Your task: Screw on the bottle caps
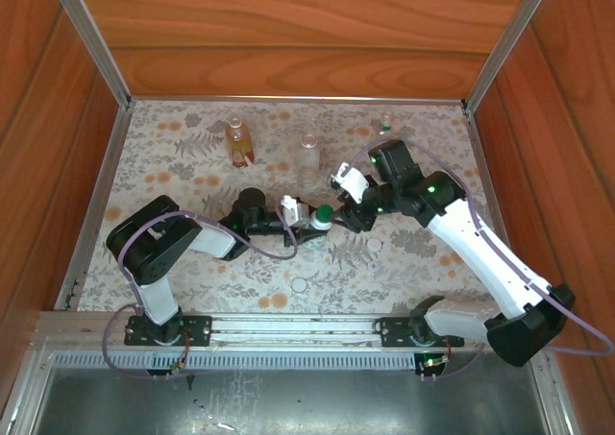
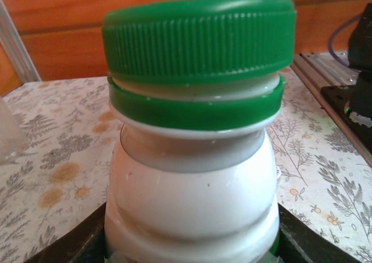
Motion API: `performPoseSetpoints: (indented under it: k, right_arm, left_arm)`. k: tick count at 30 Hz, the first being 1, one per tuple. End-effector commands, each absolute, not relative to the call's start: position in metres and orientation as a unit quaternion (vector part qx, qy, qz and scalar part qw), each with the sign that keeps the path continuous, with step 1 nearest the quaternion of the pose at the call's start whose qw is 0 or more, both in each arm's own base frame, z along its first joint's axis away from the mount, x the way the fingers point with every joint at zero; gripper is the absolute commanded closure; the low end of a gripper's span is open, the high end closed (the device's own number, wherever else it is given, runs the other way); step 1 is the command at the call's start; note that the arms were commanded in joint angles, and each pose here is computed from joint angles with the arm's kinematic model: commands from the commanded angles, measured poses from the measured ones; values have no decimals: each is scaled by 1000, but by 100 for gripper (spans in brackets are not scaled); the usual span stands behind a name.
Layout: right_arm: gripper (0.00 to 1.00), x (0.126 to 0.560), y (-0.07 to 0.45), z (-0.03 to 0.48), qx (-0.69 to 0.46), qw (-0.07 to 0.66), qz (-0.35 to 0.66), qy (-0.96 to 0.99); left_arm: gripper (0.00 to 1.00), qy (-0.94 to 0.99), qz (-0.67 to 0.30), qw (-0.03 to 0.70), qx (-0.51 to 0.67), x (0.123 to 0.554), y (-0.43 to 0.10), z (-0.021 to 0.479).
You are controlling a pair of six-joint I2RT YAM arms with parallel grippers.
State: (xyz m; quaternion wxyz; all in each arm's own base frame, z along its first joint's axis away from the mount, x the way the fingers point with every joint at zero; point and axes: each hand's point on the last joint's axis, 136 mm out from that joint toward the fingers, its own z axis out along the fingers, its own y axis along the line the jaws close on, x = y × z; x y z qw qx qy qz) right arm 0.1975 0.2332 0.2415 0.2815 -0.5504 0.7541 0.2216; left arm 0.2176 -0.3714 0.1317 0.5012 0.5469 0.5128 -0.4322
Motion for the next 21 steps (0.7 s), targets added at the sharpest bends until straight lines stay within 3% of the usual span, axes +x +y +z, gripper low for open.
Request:
performPoseSetpoints:
  k: [1, 21]
  right_arm:
    - [41, 178, 233, 249, -691, 281, 205, 634]
    - [47, 195, 254, 218, -745, 183, 181, 615]
  left_arm:
    - [51, 516, -449, 454, 571, 197, -367, 108]
    - [51, 519, -450, 446, 573, 193, -365, 102]
